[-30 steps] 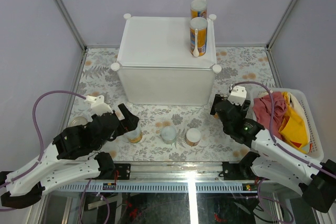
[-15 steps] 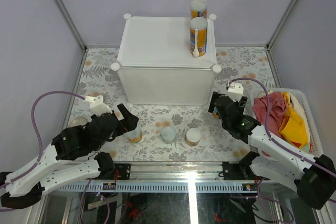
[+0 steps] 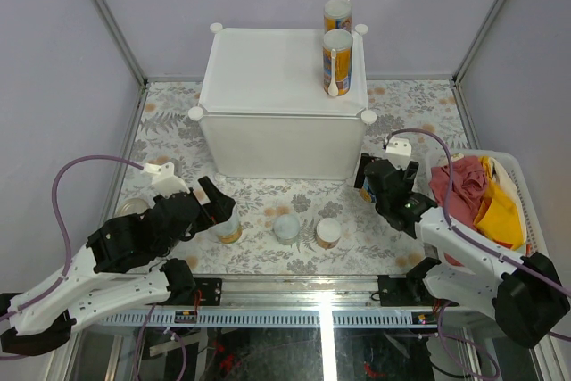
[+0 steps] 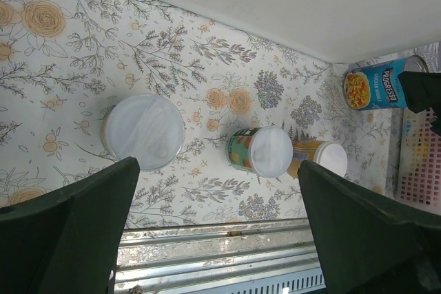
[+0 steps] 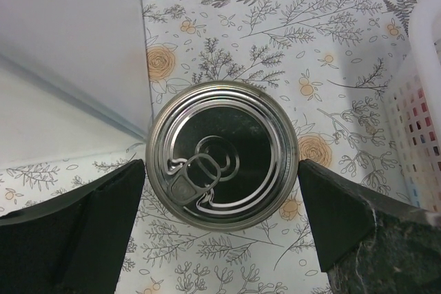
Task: Place and organize the canned foods onto the counter
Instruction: Pick up the canned food from the center of the board.
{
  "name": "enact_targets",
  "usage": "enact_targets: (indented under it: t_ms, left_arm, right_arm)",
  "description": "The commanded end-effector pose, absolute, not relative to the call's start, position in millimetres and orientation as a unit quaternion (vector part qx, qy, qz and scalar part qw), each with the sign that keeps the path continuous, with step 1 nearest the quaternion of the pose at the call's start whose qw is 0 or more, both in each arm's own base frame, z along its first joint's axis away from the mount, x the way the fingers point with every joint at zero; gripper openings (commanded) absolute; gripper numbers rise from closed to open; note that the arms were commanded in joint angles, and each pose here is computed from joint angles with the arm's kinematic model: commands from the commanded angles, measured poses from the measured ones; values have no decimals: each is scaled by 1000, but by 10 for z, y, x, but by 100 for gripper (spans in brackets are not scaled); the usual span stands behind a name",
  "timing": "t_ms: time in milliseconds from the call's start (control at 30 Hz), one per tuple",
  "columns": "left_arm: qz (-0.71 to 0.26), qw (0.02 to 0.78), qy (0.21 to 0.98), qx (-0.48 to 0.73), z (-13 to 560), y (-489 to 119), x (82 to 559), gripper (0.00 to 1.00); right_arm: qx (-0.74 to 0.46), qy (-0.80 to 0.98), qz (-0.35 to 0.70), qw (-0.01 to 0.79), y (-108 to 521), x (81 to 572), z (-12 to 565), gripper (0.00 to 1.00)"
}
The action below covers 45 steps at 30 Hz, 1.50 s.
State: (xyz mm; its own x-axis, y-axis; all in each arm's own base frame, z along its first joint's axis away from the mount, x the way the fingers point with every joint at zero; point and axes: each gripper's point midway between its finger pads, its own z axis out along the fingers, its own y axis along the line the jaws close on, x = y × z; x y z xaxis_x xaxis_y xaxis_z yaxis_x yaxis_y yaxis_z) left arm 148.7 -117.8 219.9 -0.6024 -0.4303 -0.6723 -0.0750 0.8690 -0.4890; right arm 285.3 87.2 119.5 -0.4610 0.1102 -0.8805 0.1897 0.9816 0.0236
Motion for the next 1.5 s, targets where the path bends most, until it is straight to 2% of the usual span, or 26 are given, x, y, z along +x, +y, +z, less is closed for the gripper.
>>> enact_targets:
  t_ms: [0,1200,1300,1400,1467]
  left_arm:
    - [-210,440,861,-147,2258,-1170,1548,100]
    - [-195,438,866,-145,2271,-1218,1591,100]
    - [-196,437,866,-146,2266,-1222,1589,100]
    - [-197,437,865,-149,2265,-1217,1590,100]
    - [-197,436,865,-150,2255,-1215,1587,100]
  right_arm:
    - [95,845,-26,526,901,2979,1238,99]
    - [91,861,-24,500,821,3254,938,100]
    - [88,863,-22,497,814,3257,912,93]
    - [86,863,-18,498,811,3249,912,73]
    - [83,863,-17,498,809,3239,917,68]
